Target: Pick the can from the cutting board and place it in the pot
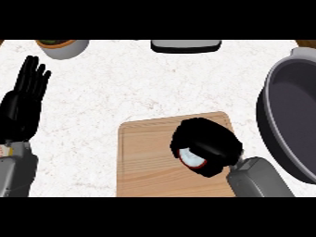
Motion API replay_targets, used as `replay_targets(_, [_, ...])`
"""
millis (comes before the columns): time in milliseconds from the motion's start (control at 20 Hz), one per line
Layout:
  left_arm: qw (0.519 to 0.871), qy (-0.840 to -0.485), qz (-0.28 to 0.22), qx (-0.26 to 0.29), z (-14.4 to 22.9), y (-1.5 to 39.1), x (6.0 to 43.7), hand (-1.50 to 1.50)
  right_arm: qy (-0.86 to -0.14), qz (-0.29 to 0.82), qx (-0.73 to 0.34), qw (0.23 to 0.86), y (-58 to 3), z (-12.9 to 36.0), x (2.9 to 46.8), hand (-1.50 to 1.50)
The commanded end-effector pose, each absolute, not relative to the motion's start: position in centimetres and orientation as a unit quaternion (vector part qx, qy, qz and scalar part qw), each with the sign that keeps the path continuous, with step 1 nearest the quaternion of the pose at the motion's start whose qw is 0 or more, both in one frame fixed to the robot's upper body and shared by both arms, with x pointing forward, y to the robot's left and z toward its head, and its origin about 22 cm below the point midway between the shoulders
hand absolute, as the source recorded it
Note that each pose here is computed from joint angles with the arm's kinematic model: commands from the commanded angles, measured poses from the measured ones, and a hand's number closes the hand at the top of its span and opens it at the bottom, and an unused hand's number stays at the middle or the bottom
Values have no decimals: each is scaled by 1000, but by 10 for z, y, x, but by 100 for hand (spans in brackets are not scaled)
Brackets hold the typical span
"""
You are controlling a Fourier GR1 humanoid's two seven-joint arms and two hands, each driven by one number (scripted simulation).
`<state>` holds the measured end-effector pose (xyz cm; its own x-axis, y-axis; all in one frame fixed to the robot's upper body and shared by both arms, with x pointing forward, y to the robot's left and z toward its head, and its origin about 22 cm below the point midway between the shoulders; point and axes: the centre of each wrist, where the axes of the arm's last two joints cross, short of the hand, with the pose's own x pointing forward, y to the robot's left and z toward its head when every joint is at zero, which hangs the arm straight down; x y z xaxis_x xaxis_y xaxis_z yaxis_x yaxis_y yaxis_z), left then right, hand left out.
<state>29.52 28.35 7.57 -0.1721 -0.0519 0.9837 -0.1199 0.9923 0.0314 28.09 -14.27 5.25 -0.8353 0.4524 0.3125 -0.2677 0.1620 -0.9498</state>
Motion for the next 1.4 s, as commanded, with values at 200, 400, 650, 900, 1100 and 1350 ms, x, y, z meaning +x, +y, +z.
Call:
replay_targets(200, [644,-760,45,76,75,285,291,0,-713,508,-250,414,-111,66,213,150])
replay_targets(400, [643,-760,44,86,71,291,289,0,-711,424,-355,434,-118,97,181,150])
replay_targets(650, [634,-769,47,70,80,299,292,0,-730,293,-440,433,-131,152,141,150])
replay_targets(900, [630,-774,24,58,80,271,289,0,-709,235,-504,434,-154,183,119,150])
replay_targets(1100, [629,-776,23,47,79,274,306,0,-678,241,-536,441,-203,185,124,150])
replay_targets(1350, [629,-776,21,50,67,278,298,0,-642,269,-553,458,-239,193,127,150])
